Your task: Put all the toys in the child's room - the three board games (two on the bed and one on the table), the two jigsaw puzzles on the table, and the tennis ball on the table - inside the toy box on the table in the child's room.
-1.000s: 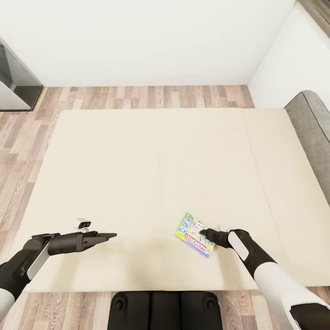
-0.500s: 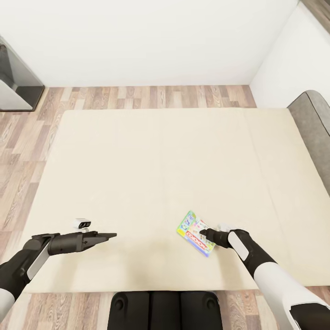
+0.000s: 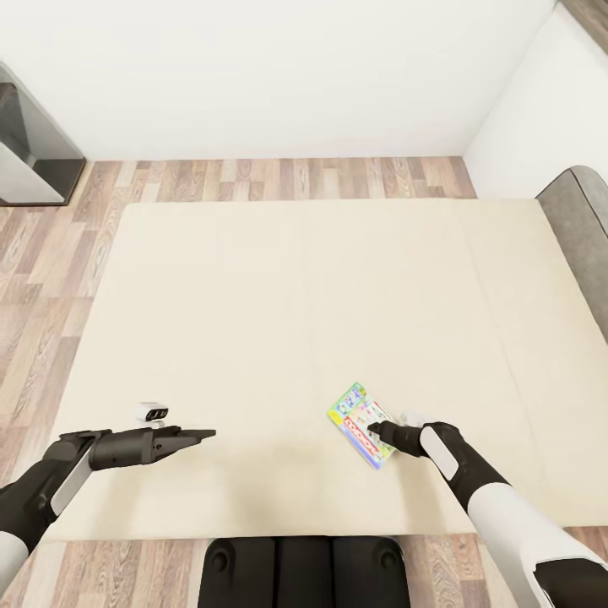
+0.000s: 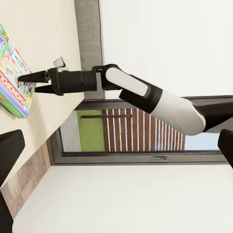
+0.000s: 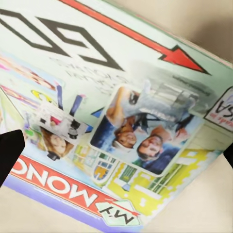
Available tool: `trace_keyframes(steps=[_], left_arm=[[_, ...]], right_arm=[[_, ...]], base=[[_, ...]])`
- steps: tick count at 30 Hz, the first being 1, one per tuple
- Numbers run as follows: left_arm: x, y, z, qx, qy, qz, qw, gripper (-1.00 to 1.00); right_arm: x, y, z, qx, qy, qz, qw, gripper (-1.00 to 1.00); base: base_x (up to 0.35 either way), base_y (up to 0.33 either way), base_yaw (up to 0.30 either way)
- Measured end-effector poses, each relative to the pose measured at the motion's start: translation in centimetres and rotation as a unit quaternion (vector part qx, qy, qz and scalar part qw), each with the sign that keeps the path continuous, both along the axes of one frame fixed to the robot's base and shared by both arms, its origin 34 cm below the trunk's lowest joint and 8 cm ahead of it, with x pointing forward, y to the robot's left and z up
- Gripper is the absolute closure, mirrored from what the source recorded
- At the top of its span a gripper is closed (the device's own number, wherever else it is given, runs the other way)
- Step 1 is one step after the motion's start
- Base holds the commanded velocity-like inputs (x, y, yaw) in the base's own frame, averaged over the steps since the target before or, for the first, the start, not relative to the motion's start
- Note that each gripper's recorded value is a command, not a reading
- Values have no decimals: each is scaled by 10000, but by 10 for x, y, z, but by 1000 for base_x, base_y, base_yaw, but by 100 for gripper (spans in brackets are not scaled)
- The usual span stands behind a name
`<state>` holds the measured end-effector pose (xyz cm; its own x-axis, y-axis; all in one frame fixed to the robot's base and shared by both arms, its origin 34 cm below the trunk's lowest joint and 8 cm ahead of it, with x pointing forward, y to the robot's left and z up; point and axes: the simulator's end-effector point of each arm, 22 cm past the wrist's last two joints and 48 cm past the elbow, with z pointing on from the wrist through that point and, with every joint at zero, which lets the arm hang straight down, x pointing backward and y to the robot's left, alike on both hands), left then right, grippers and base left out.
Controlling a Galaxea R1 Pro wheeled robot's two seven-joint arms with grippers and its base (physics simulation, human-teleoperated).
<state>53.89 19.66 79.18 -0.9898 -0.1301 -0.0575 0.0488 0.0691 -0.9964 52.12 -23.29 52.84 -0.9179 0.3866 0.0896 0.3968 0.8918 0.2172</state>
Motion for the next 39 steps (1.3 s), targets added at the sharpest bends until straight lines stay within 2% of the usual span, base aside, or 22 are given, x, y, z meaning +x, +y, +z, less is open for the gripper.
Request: trace_keyframes(steps=[39], left_arm=[[-1, 1, -3, 5, 59, 34, 10000, -100]], right_arm=[[0, 0, 0, 1, 1, 1, 10000, -100]], base=[[0, 108, 0]])
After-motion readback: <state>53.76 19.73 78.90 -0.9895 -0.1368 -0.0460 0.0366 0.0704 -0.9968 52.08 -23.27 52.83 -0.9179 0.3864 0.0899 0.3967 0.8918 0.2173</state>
